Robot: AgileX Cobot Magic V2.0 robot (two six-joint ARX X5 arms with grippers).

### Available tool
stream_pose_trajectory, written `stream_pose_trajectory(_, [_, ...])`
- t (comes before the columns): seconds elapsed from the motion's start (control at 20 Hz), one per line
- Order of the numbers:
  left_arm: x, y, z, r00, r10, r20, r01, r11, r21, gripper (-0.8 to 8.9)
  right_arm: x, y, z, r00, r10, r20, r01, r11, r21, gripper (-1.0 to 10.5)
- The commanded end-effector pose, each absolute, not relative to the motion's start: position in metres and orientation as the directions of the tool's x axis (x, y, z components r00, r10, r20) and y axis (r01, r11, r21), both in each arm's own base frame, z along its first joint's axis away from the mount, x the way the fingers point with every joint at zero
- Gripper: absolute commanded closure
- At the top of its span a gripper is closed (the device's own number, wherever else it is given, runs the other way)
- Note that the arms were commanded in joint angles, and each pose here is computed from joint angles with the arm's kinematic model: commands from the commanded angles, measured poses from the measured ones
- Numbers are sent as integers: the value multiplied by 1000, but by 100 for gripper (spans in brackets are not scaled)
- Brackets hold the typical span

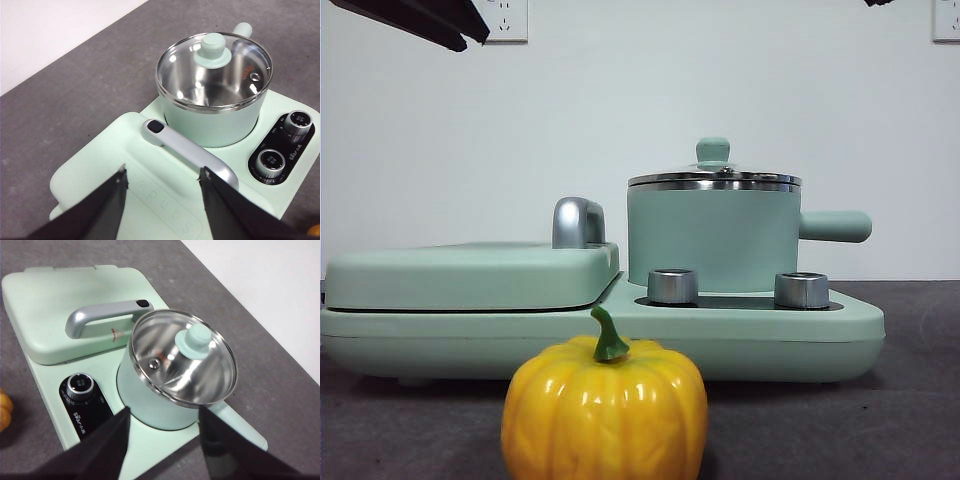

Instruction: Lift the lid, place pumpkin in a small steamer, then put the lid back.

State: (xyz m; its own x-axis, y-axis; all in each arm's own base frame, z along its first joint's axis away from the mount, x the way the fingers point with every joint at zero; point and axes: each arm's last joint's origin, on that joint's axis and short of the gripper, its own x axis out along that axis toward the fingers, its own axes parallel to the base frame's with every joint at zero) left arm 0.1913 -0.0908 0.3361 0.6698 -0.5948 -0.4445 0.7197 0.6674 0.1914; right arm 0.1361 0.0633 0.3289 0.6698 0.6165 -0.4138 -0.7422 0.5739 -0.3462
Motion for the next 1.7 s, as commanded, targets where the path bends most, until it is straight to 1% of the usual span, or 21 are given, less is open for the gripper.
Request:
stream_pose_trajectory(0.05, [192, -95, 344, 675, -612, -412, 720, 669, 185, 565, 136, 65, 335, 671, 629, -392, -741, 576, -344, 706])
stream_pose_trajectory(0.25, [193, -97, 348, 685, -625, -375, 715, 675, 181, 565, 136, 65, 338, 679, 634, -369, -725, 659, -203, 707])
stream_pose_trajectory(0.4, [194, -99, 351, 692, -636, -341, 714, 673, 194, 565, 137, 66, 340, 685, 639, -349, -712, 689, -137, 707])
stream_pose_trajectory(0.55, [195, -103, 354, 694, -651, -307, 714, 677, 178, 565, 137, 67, 341, 672, 660, -336, -720, 688, -89, 707])
stream_pose_trajectory(0.65, [198, -106, 355, 696, -660, -283, 711, 688, 145, 565, 137, 66, 341, 668, 667, -330, -719, 692, -58, 707])
stream_pose_trajectory(0.8, [205, -114, 352, 690, -671, -272, 714, 693, 101, 565, 137, 65, 343, 660, 683, -314, -722, 692, -11, 707])
stream_pose_trajectory(0.95, [215, -125, 345, 674, -687, -273, 728, 681, 83, 565, 137, 65, 346, 654, 703, -278, -727, 686, 26, 707])
stream_pose_trajectory(1.25, [234, -155, 331, 639, -734, -231, 765, 638, 89, 565, 135, 65, 351, 646, 726, -237, -735, 675, 65, 707])
stream_pose_trajectory(1.45, [246, -177, 320, 618, -763, -188, 784, 616, 78, 565, 136, 65, 351, 648, 726, -230, -735, 675, 61, 707])
stream_pose_trajectory(1.7, [258, -199, 304, 596, -789, -146, 803, 590, 91, 565, 136, 65, 352, 649, 727, -225, -736, 675, 58, 707])
